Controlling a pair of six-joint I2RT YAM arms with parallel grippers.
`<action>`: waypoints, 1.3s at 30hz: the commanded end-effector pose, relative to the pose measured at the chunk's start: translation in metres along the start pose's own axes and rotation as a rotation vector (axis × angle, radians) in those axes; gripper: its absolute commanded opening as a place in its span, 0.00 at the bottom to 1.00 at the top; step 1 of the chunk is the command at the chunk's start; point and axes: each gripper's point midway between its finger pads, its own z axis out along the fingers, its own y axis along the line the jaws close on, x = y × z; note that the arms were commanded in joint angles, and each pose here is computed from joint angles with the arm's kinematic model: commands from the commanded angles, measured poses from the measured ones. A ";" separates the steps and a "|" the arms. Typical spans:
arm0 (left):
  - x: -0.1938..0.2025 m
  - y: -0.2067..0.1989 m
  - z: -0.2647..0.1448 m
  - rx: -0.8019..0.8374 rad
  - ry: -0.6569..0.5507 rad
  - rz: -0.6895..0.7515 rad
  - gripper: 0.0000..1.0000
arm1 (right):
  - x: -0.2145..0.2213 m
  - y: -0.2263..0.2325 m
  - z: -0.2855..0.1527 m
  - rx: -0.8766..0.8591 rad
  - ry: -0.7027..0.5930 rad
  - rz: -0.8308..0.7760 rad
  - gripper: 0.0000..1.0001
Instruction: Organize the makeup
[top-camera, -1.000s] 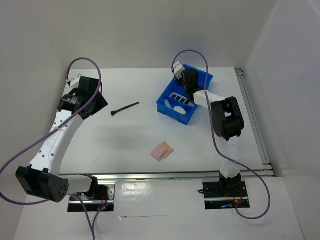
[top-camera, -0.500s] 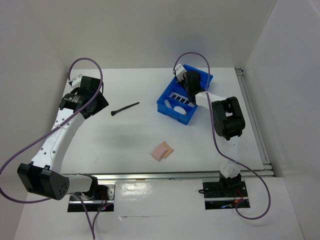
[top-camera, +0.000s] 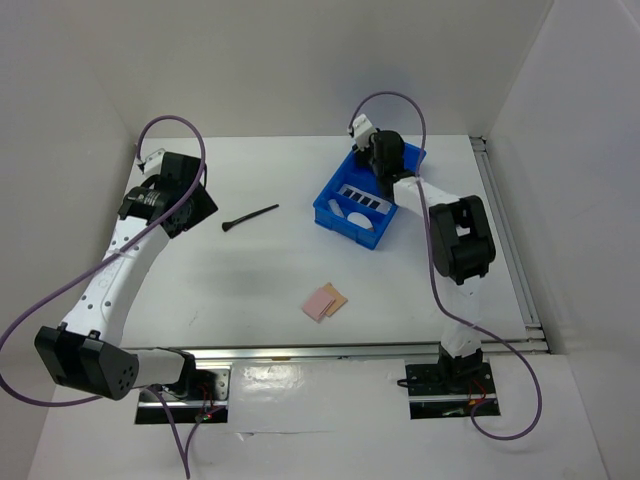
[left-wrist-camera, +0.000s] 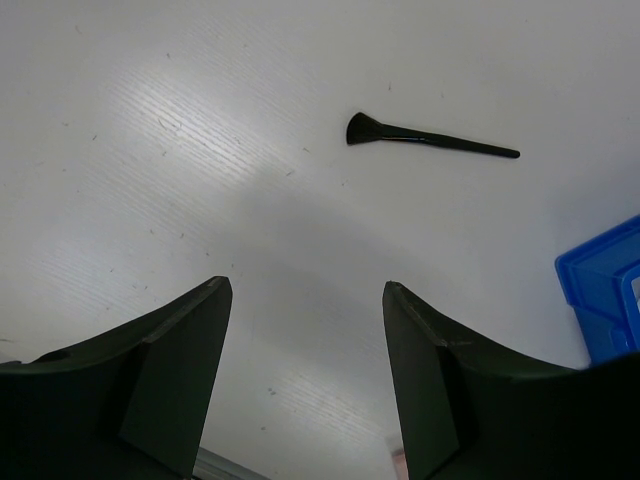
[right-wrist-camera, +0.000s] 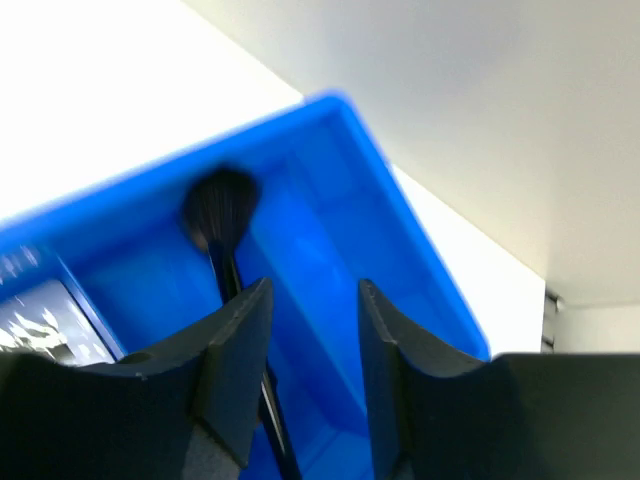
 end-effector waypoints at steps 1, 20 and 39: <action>-0.008 -0.003 -0.006 0.022 -0.021 -0.017 0.75 | -0.094 -0.025 -0.026 0.006 -0.164 0.091 0.45; -0.016 0.024 -0.026 -0.019 -0.090 -0.059 0.75 | -0.204 0.274 -0.062 -0.771 -0.188 0.270 0.84; -0.011 0.033 -0.024 -0.049 -0.089 -0.031 0.75 | -0.135 0.361 -0.058 -0.990 0.028 0.432 0.87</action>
